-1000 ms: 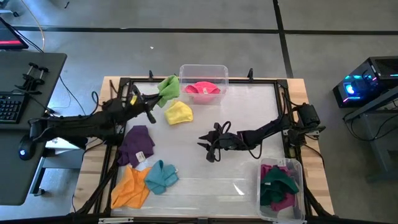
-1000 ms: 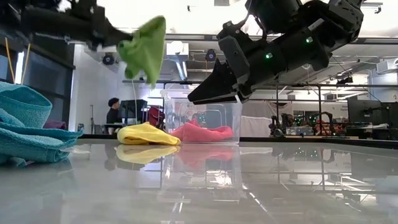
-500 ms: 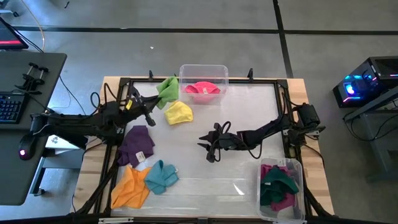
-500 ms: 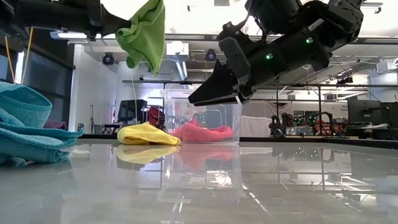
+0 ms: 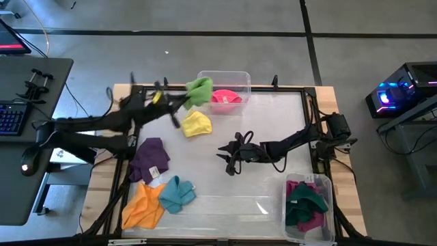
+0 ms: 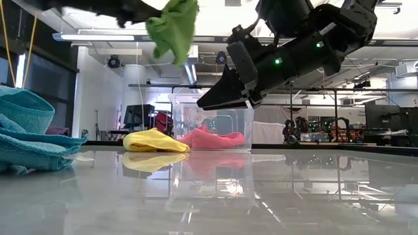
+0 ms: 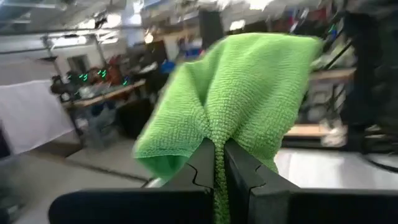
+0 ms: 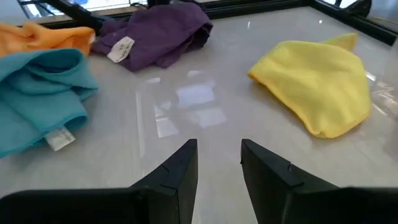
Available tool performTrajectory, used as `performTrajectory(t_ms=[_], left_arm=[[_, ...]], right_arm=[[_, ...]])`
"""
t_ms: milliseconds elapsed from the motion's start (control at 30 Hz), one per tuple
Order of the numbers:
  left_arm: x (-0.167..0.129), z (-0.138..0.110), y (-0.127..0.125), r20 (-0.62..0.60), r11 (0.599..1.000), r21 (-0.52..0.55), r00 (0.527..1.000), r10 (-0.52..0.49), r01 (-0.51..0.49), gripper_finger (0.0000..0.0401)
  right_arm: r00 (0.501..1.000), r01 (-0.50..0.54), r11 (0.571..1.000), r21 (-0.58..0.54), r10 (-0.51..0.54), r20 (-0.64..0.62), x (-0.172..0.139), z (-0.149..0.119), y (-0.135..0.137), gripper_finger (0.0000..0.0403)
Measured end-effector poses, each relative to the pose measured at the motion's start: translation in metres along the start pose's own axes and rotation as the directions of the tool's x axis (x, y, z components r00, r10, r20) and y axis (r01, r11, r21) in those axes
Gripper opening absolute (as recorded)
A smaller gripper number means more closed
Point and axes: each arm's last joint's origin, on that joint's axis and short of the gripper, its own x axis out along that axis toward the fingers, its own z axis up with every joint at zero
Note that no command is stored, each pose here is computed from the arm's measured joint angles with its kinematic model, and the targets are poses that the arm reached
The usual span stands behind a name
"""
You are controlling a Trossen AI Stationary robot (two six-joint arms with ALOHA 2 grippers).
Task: Sort towels by color in basket
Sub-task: Put the light green microfiber cloth into the top transparent bin
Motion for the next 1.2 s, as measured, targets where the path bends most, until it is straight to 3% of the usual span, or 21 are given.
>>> performTrajectory(t_ms=[67, 200, 400, 600, 867, 1200], left_arm=[[0.023, 0.009, 0.007, -0.062, 1.000, 0.029, 0.998, -0.002, 0.004, 0.0003], [0.075, 0.018, 0.018, -0.217, 0.993, 0.041, 0.971, -0.102, 0.113, 0.0003], [0.143, 0.011, 0.030, -0.403, 0.984, 0.121, 0.912, -0.073, 0.132, 0.0003], [0.183, -0.030, 0.039, -0.663, 0.970, 0.145, 0.747, -0.051, 0.195, 0.0003], [0.207, -0.064, 0.051, -0.694, 0.963, 0.175, 0.719, -0.026, 0.203, 0.0031], [0.203, -0.049, 0.056, -0.642, 0.969, 0.151, 0.765, -0.053, 0.194, 0.0141]], right_arm=[[0.999, 0.009, 0.999, -0.033, -0.010, -0.045, -0.001, -0.003, -0.001, 0.0119], [0.974, 0.101, 0.990, -0.098, -0.119, -0.192, -0.017, -0.009, -0.002, 0.0119], [0.947, 0.165, 0.976, -0.140, -0.196, -0.254, -0.037, -0.010, 0.006, 0.0119], [0.955, 0.137, 0.983, -0.124, -0.164, -0.248, -0.042, -0.012, 0.018, 0.0119], [0.956, 0.163, 0.979, -0.119, -0.187, -0.226, -0.042, -0.012, 0.020, 0.0119], [0.958, 0.163, 0.980, -0.113, -0.185, -0.219, -0.042, -0.011, 0.020, 0.0119]])
